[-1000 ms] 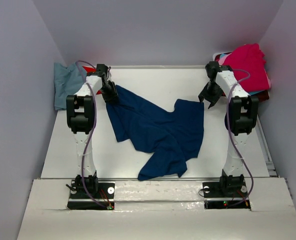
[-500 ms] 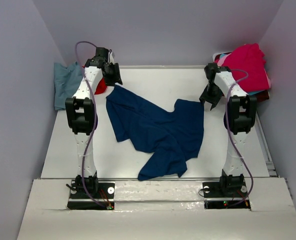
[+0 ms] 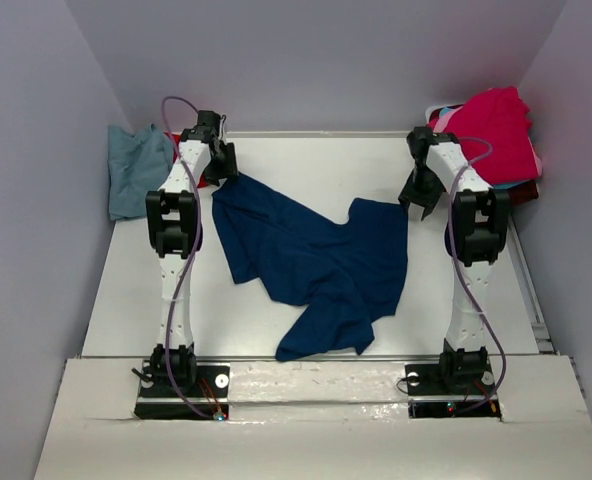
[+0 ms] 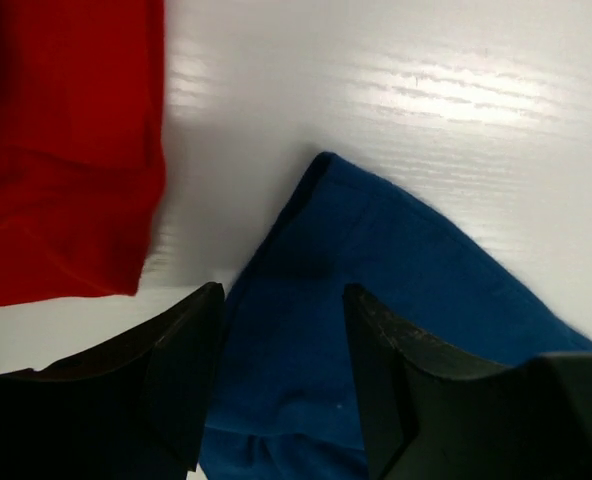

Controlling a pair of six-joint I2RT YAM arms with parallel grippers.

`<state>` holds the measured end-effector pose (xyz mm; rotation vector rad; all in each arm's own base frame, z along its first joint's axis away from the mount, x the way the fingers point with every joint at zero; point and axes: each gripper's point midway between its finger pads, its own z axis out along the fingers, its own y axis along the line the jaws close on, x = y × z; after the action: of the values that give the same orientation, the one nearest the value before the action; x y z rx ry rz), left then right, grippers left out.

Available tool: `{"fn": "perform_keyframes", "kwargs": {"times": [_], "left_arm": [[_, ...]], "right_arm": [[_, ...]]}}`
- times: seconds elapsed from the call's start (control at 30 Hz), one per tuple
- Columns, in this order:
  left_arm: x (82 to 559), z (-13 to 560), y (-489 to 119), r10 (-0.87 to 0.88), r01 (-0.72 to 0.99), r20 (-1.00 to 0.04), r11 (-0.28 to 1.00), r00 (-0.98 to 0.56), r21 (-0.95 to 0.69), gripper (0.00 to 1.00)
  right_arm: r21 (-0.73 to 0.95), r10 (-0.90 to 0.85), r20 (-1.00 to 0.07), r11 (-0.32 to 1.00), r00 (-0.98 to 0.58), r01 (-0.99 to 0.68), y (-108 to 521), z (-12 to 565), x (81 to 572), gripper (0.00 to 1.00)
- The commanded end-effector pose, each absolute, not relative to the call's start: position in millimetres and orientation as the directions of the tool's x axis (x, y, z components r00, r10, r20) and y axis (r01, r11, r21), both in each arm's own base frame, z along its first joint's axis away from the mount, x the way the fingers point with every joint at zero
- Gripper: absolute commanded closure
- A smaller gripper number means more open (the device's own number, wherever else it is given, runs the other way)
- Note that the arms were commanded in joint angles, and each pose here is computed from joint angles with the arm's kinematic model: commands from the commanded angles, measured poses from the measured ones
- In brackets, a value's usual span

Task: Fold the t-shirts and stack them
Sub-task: Flatten the tshirt out

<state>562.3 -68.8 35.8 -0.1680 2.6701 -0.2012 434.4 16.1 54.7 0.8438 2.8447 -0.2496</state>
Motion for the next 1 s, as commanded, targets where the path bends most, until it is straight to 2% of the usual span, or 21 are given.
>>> {"fn": "perform_keyframes", "kwargs": {"times": [0.0,0.17,0.5,0.97], "left_arm": [[582.5,64.3,-42.1,-0.134,-0.098,-0.524,0.991,-0.841,-0.095,0.37],[588.5,56.8,-36.0,-0.132,-0.101,-0.528,0.991,-0.839,-0.088,0.37],[589.5,26.0,-50.8,-0.137,-0.042,-0.477,0.978,-0.868,-0.205,0.37],[580.2,25.0,-74.4,-0.135,0.017,-0.444,0.946,-0.886,-0.323,0.38]], "right_arm": [[-0.124,0.503,-0.164,0.843,-0.849,0.523,13.6,40.1,438.2,0.44],[-0.118,0.496,-0.161,0.849,-0.853,0.515,14.8,38.7,441.6,0.44],[-0.128,0.486,-0.141,0.855,-0.863,0.502,15.0,29.6,443.5,0.43],[-0.06,0.507,-0.09,0.857,-0.858,0.512,31.2,11.7,450.5,0.43]]}}
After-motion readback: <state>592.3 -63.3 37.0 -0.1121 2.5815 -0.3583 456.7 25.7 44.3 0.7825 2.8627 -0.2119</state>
